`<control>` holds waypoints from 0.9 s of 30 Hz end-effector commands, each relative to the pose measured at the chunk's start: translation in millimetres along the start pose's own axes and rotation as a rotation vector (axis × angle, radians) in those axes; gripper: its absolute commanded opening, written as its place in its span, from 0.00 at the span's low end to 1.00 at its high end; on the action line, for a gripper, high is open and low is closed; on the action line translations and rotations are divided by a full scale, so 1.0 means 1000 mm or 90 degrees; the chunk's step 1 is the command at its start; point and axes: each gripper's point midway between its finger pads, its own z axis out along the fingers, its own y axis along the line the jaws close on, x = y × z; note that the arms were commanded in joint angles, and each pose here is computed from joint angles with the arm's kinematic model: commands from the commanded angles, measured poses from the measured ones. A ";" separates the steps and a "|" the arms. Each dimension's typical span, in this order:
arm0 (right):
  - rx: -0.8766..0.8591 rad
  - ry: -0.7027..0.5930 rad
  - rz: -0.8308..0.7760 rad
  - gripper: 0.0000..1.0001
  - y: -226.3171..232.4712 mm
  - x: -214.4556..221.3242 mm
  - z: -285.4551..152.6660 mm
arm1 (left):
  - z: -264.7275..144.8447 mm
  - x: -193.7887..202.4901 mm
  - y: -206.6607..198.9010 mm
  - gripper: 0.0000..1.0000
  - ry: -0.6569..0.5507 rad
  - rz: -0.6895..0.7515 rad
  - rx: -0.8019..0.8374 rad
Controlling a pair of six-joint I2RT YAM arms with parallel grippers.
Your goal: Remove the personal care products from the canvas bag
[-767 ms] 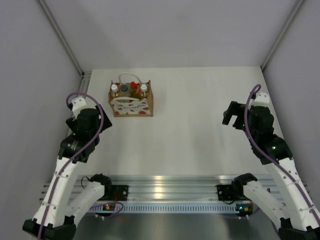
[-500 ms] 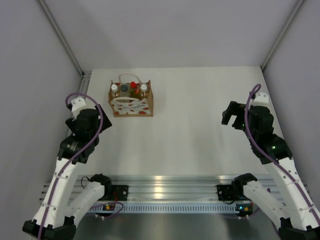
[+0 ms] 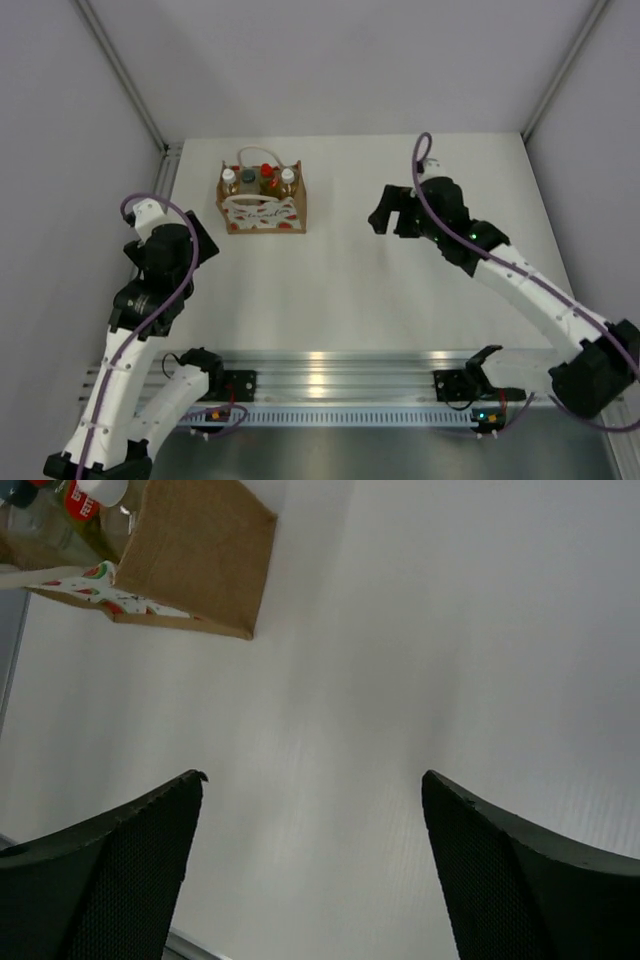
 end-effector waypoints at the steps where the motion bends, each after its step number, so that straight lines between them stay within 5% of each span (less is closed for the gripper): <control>1: -0.058 -0.081 0.005 0.85 0.066 -0.044 0.019 | -0.003 -0.009 0.001 0.99 -0.029 -0.018 0.001; 12: -0.051 -0.059 0.028 0.61 0.153 -0.030 0.131 | -0.003 -0.006 -0.002 0.99 -0.022 -0.019 0.013; 27: -0.067 -0.030 0.082 0.53 0.189 -0.007 0.202 | 0.001 0.001 -0.009 0.99 0.000 -0.010 0.029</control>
